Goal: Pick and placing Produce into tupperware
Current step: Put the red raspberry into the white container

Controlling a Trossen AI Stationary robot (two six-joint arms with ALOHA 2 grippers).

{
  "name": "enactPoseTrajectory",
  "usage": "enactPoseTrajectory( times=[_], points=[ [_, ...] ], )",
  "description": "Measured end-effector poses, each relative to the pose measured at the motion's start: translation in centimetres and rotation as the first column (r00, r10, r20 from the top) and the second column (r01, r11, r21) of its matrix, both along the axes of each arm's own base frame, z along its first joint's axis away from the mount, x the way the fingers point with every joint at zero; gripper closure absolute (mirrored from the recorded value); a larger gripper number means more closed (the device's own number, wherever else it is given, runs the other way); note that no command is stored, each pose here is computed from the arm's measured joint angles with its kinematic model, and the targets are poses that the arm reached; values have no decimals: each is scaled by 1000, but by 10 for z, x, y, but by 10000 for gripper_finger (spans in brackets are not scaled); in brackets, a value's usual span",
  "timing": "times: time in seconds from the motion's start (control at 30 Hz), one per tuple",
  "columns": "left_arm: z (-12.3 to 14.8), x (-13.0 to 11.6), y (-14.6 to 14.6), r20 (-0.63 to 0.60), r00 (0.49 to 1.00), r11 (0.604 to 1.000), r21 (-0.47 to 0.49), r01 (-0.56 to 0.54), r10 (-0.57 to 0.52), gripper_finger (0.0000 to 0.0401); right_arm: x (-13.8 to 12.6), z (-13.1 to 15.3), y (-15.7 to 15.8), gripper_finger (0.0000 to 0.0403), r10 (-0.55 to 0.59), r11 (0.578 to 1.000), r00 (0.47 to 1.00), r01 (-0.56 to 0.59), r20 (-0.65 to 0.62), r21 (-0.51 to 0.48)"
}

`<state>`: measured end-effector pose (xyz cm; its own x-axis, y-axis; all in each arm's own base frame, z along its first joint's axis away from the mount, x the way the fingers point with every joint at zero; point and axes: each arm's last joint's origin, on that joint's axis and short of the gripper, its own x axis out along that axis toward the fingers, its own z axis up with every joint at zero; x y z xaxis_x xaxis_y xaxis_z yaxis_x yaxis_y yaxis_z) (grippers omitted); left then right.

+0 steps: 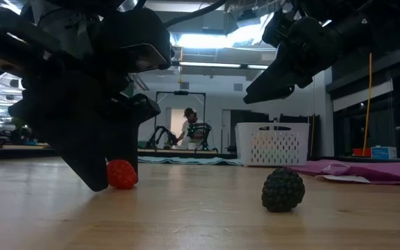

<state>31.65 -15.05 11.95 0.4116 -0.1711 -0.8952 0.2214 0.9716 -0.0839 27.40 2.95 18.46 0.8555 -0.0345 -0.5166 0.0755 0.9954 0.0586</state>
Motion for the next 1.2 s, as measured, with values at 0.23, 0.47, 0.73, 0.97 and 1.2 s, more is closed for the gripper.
enactPoseTrajectory(
  times=[0.23, 0.47, 0.73, 0.97, 1.2],
  points=[
    [0, 0, 1, 1, 1000, 1000, 17, -9, 9, 254, 0, 0, 0, 160, 0, 1000, 1000, 0, 0, 0],
    [0, 0, 2, 10, 1000, 999, 43, -22, 22, 298, 0, 0, 0, 160, -2, 1000, 1000, 2, 1, 3],
    [0, 0, 3, 13, 1000, 999, 51, -18, 17, 321, 0, 0, 0, 160, -2, 1000, 1000, 2, 1, 3],
    [13, -2, 13, 17, 1000, 998, 54, -18, 17, 313, 0, 0, 0, 160, 0, 1000, 1000, 0, 0, 0],
    [35, -4, 34, 22, 997, 995, 67, -75, 73, 322, 0, 0, 0, 160, 0, 1000, 1000, 0, -4, 0]
  ],
)
